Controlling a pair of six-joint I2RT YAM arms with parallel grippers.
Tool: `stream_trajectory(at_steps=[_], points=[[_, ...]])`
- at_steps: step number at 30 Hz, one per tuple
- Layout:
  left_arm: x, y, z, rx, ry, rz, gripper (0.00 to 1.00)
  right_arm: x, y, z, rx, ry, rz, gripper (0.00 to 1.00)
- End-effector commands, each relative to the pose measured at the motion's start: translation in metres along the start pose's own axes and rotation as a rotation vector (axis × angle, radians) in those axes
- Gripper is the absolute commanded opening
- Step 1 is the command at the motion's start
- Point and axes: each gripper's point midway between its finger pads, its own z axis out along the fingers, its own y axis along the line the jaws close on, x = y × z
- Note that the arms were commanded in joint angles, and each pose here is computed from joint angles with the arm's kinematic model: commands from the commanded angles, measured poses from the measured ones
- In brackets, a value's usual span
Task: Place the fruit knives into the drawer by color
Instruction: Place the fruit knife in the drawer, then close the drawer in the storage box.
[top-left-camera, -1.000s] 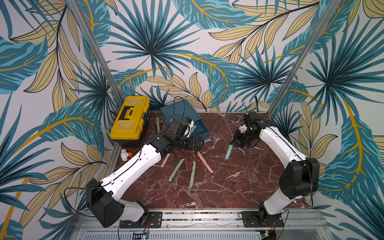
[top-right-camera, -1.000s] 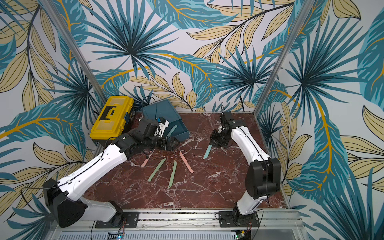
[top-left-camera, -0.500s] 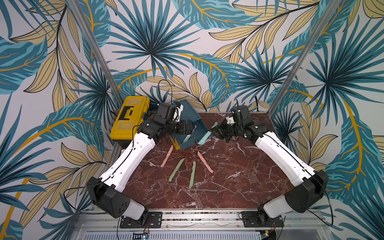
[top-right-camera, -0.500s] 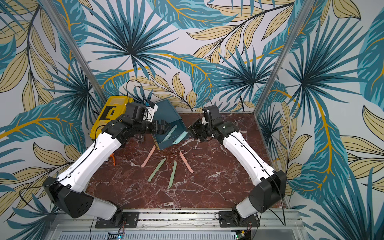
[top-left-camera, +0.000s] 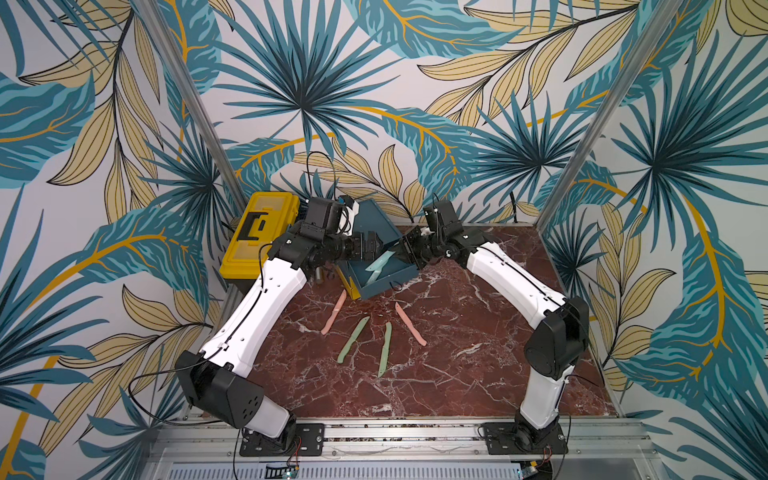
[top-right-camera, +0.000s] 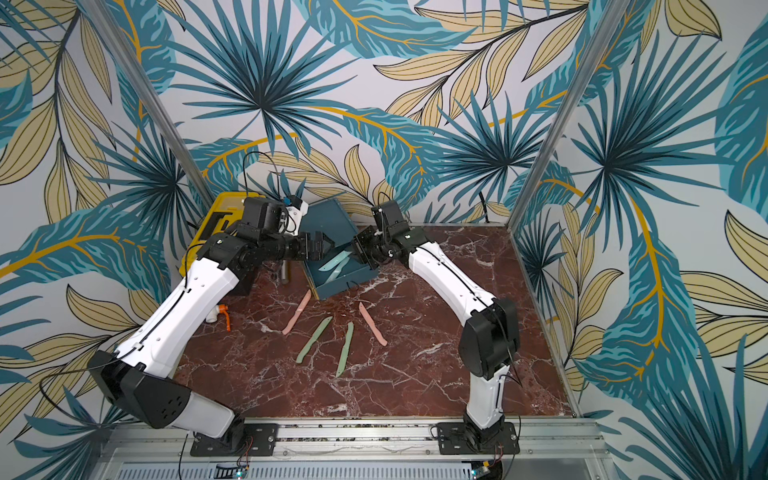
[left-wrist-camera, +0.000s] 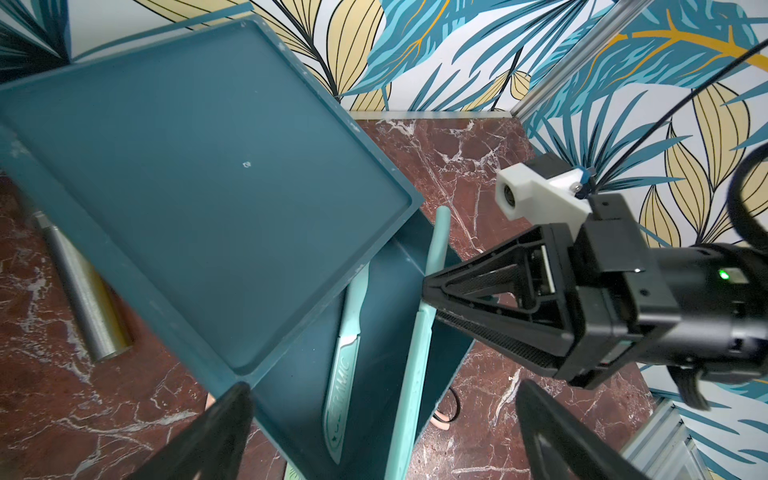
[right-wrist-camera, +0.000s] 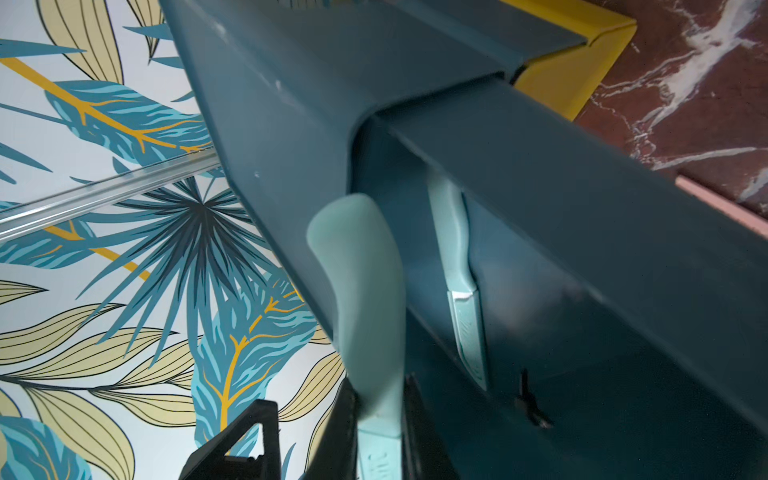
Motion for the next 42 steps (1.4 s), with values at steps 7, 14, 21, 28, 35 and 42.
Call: stream_trajectory(at_steps=[7,14,21,28,35,42], points=[[-0.009,0.002,0.0,0.007,-0.002,0.01,1.0,0.004,0.045,-0.011,-0.125,0.002,-0.129,0.55],[-0.021,0.008,0.015,-0.04,0.038,-0.018,0.95,0.008,0.004,-0.054,-0.124,-0.117,-0.216,0.09],[-0.027,0.02,0.036,-0.118,0.13,-0.054,0.0,0.003,-0.068,-0.062,-0.171,-0.215,-0.148,0.0],[-0.01,0.037,0.074,-0.125,0.254,-0.123,0.0,-0.003,-0.082,-0.035,-0.184,-0.198,-0.108,0.0],[0.008,0.055,0.094,-0.098,0.31,-0.206,0.0,-0.008,-0.082,-0.02,-0.203,-0.193,-0.081,0.0],[0.029,0.064,0.097,-0.104,0.373,-0.231,0.0,-0.014,-0.072,-0.001,-0.212,-0.188,-0.08,0.0]])
